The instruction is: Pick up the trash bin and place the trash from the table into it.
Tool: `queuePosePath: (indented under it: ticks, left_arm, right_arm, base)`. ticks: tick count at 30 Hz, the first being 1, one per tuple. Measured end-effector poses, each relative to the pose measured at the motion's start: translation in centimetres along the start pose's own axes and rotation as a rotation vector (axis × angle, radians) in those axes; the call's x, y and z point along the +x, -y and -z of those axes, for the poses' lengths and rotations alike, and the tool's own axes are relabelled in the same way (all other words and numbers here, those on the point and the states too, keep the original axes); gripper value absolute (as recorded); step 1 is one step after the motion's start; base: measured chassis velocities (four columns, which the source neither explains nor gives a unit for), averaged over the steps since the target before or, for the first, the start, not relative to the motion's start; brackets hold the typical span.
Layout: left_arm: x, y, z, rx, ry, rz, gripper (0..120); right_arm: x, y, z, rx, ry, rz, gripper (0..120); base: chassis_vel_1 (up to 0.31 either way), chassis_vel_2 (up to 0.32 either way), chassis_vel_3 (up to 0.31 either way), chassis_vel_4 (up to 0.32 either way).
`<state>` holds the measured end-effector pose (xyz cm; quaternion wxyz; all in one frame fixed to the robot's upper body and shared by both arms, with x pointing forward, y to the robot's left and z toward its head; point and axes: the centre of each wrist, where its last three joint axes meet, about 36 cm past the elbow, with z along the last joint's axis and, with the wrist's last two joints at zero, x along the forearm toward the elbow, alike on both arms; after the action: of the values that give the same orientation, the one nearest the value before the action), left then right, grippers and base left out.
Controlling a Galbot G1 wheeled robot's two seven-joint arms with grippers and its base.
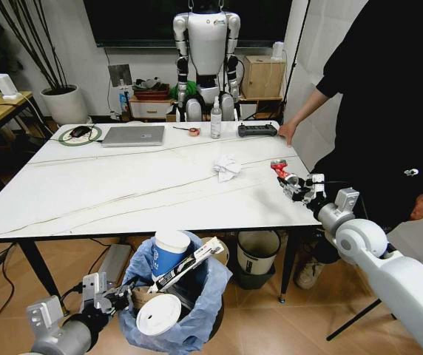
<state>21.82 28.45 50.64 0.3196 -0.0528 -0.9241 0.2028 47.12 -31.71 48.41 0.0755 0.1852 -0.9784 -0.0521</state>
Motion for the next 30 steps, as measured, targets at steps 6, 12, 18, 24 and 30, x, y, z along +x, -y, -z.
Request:
queuePosePath:
  ticks: [6,12,18,24,30]
  left_arm:
    - [0.0,0.0,-0.1,0.001,0.001,0.003,0]
    - [0.1,0.1,-0.1,0.002,0.003,0.003,0]
    - [0.5,0.3,-0.1,0.004,0.007,0.004,0]
    - [0.8,0.6,-0.2,0.007,0.012,0.005,0]
    - [0.9,0.5,-0.2,0.007,0.017,0.010,0]
  right_arm:
    - [1.5,-1.8,3.4,0.000,0.088,0.135,47]
    - [3.7,-4.9,6.9,0.036,0.181,0.320,47]
    - [6.5,-8.3,9.4,0.088,0.242,0.493,47]
    - [8.3,-10.0,10.0,0.135,0.249,0.608,47]
    - [9.5,-10.9,9.8,0.171,0.224,0.698,47]
  base:
    - [0.000,0.000,0.000,0.000]
    - [0.000,0.000,0.000,0.000]
    - [0.000,0.000,0.000,0.000]
    - [0.000,0.000,0.000,0.000]
    - [0.000,0.000,0.000,0.000]
